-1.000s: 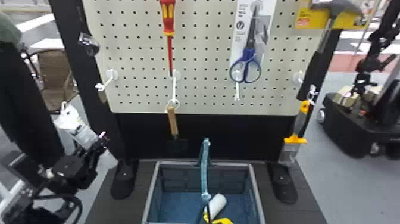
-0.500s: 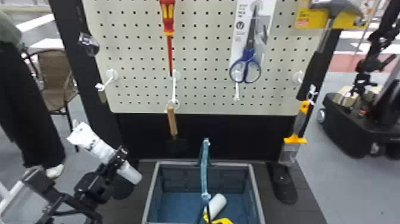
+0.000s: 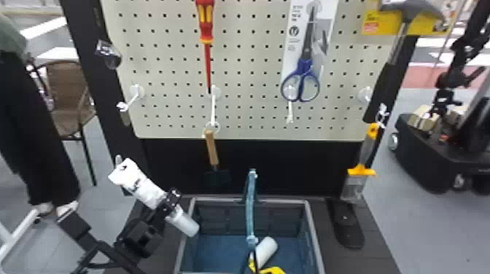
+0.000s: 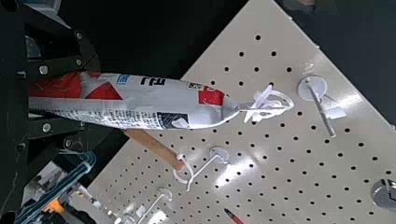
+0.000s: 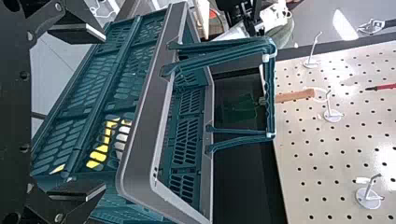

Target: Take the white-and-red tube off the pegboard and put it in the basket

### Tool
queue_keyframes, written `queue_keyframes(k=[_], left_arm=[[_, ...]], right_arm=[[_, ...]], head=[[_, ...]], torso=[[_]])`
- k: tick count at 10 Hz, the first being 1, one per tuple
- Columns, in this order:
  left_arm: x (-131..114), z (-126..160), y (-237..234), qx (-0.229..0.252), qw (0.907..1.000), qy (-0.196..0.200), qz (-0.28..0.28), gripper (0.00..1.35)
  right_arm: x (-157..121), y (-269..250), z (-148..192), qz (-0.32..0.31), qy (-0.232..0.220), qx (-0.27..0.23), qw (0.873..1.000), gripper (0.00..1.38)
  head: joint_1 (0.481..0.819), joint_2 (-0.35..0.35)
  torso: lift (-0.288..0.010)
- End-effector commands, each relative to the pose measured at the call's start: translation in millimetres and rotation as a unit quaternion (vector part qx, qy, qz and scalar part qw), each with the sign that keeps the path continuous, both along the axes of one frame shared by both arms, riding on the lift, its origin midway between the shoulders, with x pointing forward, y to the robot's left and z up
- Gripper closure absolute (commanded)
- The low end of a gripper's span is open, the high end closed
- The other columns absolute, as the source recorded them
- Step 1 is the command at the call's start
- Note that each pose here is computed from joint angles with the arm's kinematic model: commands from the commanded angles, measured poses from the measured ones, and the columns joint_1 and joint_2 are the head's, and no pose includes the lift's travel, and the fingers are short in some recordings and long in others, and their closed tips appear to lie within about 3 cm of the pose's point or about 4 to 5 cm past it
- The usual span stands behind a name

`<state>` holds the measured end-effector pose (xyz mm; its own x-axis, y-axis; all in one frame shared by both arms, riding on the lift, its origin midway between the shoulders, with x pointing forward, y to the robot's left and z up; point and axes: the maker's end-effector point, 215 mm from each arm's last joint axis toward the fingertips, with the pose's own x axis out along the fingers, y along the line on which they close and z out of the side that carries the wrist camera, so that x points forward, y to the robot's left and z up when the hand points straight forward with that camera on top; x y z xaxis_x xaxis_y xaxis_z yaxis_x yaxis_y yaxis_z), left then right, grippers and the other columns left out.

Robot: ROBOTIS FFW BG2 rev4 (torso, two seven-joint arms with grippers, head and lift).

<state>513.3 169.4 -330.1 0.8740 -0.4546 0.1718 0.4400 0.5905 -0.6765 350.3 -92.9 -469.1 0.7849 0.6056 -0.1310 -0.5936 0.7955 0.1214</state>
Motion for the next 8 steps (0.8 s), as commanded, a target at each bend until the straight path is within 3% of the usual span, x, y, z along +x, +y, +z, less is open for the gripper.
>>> queue_keyframes(k=[1, 8], left_arm=[[0, 0, -11, -0.008, 0.9999, 0.004, -0.013, 1.20], [0, 0, -56, -0.008, 0.9979, 0.011, -0.063, 1.20]], right_arm=[[0, 0, -1, 0.000, 0.001, 0.000, 1.000, 0.18], [1, 1, -2, 0.001, 0.002, 0.000, 1.000, 0.18]], head=[[0.549, 0.000], [0.549, 0.000]], torso=[[-0.100], [-0.100]])
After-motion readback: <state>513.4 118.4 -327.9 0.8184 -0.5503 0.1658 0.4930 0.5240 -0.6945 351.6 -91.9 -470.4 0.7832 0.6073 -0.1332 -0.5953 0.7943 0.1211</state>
